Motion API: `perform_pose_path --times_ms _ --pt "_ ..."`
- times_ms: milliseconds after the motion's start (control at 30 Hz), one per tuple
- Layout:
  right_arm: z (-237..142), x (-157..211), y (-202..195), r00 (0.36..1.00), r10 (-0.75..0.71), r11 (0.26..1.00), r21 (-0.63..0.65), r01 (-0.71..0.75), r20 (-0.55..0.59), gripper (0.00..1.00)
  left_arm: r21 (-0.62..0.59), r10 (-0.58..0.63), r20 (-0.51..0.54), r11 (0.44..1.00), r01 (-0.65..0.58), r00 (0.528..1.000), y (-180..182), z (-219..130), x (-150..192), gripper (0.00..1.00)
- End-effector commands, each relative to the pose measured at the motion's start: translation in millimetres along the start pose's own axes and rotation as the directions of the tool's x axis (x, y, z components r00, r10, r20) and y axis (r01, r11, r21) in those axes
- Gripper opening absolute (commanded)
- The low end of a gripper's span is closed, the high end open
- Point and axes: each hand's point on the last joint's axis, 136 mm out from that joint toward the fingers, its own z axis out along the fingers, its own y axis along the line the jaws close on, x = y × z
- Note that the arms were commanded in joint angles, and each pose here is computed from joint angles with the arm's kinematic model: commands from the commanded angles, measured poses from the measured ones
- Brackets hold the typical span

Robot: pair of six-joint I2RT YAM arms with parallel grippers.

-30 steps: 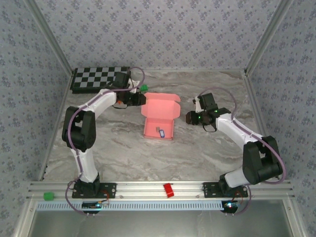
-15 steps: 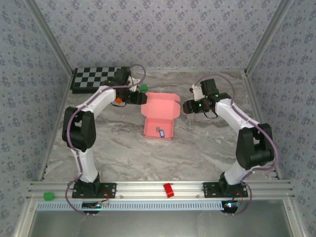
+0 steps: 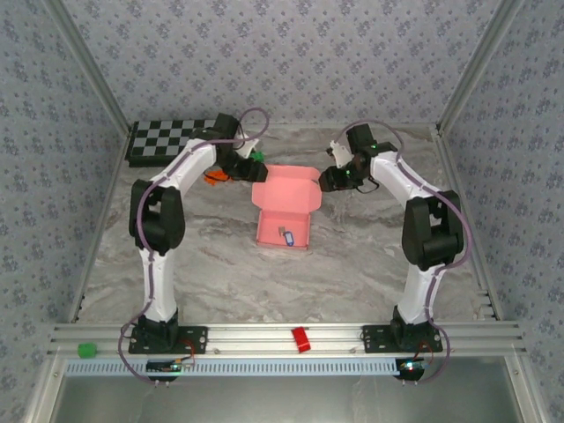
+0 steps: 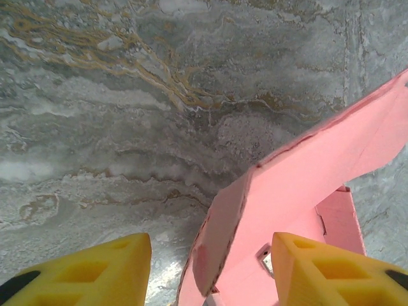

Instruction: Fold the paper box

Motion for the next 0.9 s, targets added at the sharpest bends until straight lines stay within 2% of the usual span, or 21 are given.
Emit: perform_pose_path --times_ms 0,567,867 --pt "0.0 -3.4 12.7 1.000 -0.012 0.998 -0.061 0.011 -0.022 0.46 0.048 0.024 -0.029 0.999 -0.022 0.999 -16.7 -4.8 1.9 0.52" --pt "17.2 -4.9 27.1 0.998 -0.015 0.992 -0.125 0.008 -0.059 0.46 0.052 0.014 -0.049 0.999 -0.011 0.999 -17.2 -1.8 4.9 0.46" --pt "18.5 -3.2 28.0 0.997 -0.017 0.993 -0.115 0.009 -0.073 0.38 0.045 0.007 -0.061 0.999 -0.004 0.998 -15.2 1.3 7.2 0.41"
